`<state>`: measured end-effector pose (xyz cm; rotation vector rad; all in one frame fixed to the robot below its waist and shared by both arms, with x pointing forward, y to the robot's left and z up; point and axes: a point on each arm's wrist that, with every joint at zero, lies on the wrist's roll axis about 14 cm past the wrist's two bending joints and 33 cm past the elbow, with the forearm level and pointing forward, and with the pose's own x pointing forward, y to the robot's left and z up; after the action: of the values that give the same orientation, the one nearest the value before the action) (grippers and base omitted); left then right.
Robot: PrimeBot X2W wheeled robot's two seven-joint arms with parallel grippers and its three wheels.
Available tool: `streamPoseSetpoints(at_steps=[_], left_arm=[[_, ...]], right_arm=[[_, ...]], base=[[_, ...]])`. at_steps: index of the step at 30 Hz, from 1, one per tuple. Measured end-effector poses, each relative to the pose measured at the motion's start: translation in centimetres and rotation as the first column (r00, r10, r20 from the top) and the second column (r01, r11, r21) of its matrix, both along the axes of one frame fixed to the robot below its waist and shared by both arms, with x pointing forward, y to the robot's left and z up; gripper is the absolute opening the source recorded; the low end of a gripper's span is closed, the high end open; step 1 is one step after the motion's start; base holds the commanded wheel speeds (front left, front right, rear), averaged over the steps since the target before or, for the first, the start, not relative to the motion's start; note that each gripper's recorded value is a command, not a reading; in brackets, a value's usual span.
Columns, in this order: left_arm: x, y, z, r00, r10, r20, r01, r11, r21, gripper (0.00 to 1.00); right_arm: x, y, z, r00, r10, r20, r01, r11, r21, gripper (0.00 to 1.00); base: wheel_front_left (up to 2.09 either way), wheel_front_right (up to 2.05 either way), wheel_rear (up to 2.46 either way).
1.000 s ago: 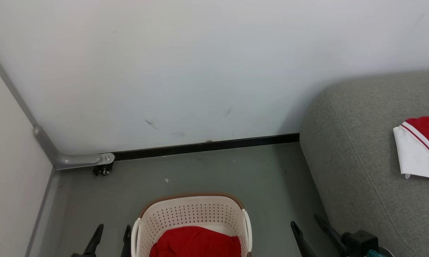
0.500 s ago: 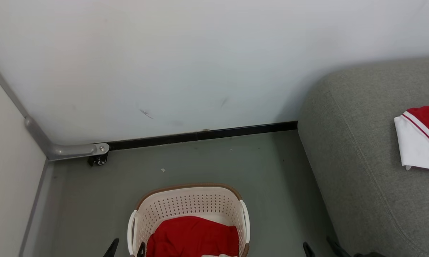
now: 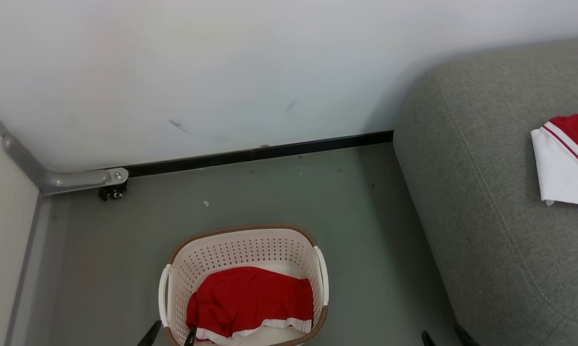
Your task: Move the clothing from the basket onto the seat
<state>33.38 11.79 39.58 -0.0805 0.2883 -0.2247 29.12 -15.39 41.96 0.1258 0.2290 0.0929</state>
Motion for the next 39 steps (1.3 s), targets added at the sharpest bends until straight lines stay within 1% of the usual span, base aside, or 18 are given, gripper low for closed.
streamPoseSetpoints(at_steps=[5,7,13,18,21,27,33,39], left_arm=[[1.4,-0.1,-1.2,0.999,-0.029,-0.028,0.029,0.999,0.022,1.0],[2.6,0.1,-1.7,0.998,-0.053,-0.035,0.054,0.997,0.049,1.0],[4.9,0.4,-3.3,0.993,-0.102,-0.067,0.108,0.989,0.101,1.0],[6.8,0.0,-4.8,0.986,-0.133,-0.096,0.144,0.982,0.12,1.0],[7.8,-0.1,-6.0,0.979,-0.164,-0.122,0.181,0.973,0.142,1.0],[10.2,-1.0,-7.9,0.963,-0.222,-0.151,0.246,0.955,0.167,1.0],[12.4,-1.7,-10.0,0.948,-0.26,-0.184,0.293,0.938,0.185,1.0],[13.4,-2.0,-13.0,0.915,-0.314,-0.252,0.371,0.902,0.222,1.0]], right_arm=[[0.0,-0.4,-0.3,1.0,-0.019,-0.019,0.019,1.0,0.0,1.0],[-0.2,-0.5,-0.7,0.999,-0.027,-0.038,0.027,1.0,0.002,1.0],[0.3,-0.7,-0.6,0.998,-0.043,-0.046,0.044,0.999,0.013,1.0],[0.7,-1.0,-0.8,0.996,-0.064,-0.059,0.065,0.998,0.017,1.0],[1.0,-0.9,-0.7,0.996,-0.066,-0.061,0.068,0.997,0.024,1.0],[3.4,-0.8,0.5,0.998,-0.065,-0.008,0.065,0.998,0.027,1.0],[4.1,-1.2,0.1,0.996,-0.081,-0.021,0.082,0.997,0.015,1.0],[4.1,-1.7,-1.1,0.993,-0.102,-0.068,0.102,0.995,0.006,1.0]], base=[[0.0,0.0,0.0],[0.0,0.0,0.0],[0.0,0.0,0.0],[0.0,0.0,0.0],[0.0,0.0,0.0],[0.0,0.0,0.0],[0.0,0.0,0.0],[0.0,0.0,0.0]])
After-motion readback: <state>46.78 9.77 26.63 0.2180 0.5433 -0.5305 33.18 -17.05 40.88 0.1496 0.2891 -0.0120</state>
